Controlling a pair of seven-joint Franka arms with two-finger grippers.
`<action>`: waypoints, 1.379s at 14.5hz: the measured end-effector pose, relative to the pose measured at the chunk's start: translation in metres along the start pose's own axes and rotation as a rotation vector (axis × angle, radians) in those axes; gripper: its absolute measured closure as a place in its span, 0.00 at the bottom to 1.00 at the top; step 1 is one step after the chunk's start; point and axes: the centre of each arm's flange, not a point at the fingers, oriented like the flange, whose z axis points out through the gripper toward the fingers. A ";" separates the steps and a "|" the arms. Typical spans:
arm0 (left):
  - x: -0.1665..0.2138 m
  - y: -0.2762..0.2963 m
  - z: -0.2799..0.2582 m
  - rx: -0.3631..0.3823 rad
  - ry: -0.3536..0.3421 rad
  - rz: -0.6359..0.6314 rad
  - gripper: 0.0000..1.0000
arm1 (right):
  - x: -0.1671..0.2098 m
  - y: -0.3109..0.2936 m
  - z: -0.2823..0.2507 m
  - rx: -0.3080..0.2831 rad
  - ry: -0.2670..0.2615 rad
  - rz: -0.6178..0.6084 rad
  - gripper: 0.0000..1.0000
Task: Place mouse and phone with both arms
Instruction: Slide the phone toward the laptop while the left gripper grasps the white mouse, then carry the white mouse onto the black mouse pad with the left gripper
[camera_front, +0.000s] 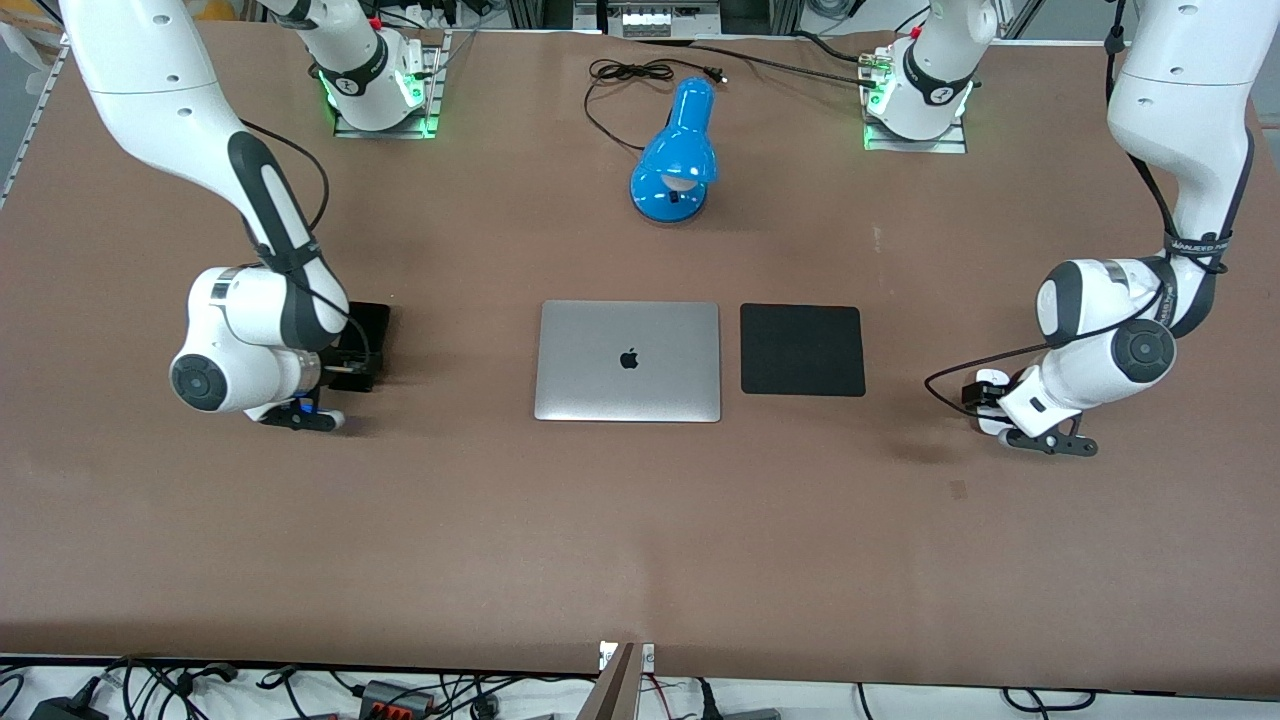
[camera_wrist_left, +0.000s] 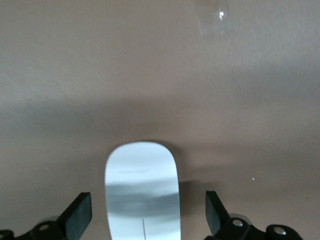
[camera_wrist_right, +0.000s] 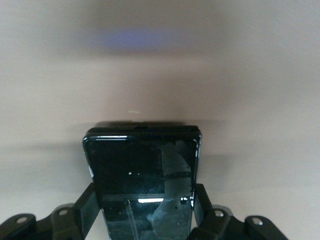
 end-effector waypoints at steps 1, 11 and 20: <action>-0.001 0.001 0.002 -0.001 -0.002 0.001 0.00 | 0.000 -0.013 -0.007 0.012 0.012 -0.017 0.22; -0.005 -0.001 0.006 -0.003 -0.010 0.010 0.38 | -0.028 -0.167 0.009 0.069 0.070 0.072 0.22; 0.022 0.080 -0.108 -0.036 -0.130 0.090 0.38 | -0.023 -0.161 0.016 0.062 0.074 -0.053 0.22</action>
